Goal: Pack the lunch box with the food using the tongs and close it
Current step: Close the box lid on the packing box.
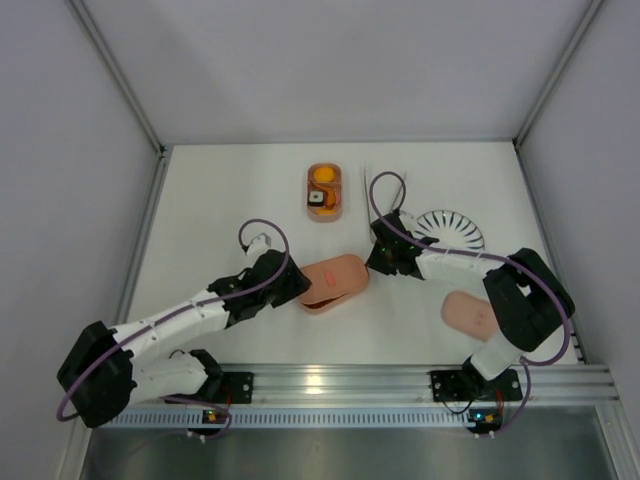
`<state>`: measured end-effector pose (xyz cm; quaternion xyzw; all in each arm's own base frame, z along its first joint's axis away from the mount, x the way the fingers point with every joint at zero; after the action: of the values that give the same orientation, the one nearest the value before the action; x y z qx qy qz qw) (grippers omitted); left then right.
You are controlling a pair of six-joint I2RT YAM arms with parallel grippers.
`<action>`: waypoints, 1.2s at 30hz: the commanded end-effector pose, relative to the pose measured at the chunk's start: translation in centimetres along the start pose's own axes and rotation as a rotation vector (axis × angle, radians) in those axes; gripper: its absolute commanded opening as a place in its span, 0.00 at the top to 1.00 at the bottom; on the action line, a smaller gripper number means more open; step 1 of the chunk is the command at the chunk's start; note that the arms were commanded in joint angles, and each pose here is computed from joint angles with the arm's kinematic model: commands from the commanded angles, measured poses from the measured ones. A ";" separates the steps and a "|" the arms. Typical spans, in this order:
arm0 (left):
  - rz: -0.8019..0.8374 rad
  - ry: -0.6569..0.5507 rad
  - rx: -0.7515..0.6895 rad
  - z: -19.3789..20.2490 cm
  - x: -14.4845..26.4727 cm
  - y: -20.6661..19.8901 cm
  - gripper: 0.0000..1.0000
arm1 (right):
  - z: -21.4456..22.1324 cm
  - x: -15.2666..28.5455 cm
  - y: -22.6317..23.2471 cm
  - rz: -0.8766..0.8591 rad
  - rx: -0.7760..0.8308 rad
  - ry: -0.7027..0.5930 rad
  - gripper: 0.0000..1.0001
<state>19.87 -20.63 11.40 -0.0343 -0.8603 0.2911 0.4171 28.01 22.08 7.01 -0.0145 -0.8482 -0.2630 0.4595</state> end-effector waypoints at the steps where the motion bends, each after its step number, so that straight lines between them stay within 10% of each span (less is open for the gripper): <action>1: -0.015 -0.022 -0.023 -0.2 0.7 0.7 0.39 | 0.3 0.0 1.4 -0.052 -0.009 -0.009 0.83; 36: -0.076 -0.055 -0.067 -0.8 -0.8 0.7 0.69 | 0.5 -0.2 1.4 -0.063 -0.017 0.004 0.83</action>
<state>20.07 -18.85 9.46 0.0120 -0.8777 0.2304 0.4199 28.05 22.45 6.82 -0.0125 -0.8433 -0.2731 0.4628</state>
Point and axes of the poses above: each gripper's point midway between its finger pads, its own x axis back along the fingers, its own y axis along the line the jaws close on, z = x × y, the point moved 4 cm from there along x, back along the fingers, and after that the axes turned 3 degrees about -x, right-handed, at the moved point
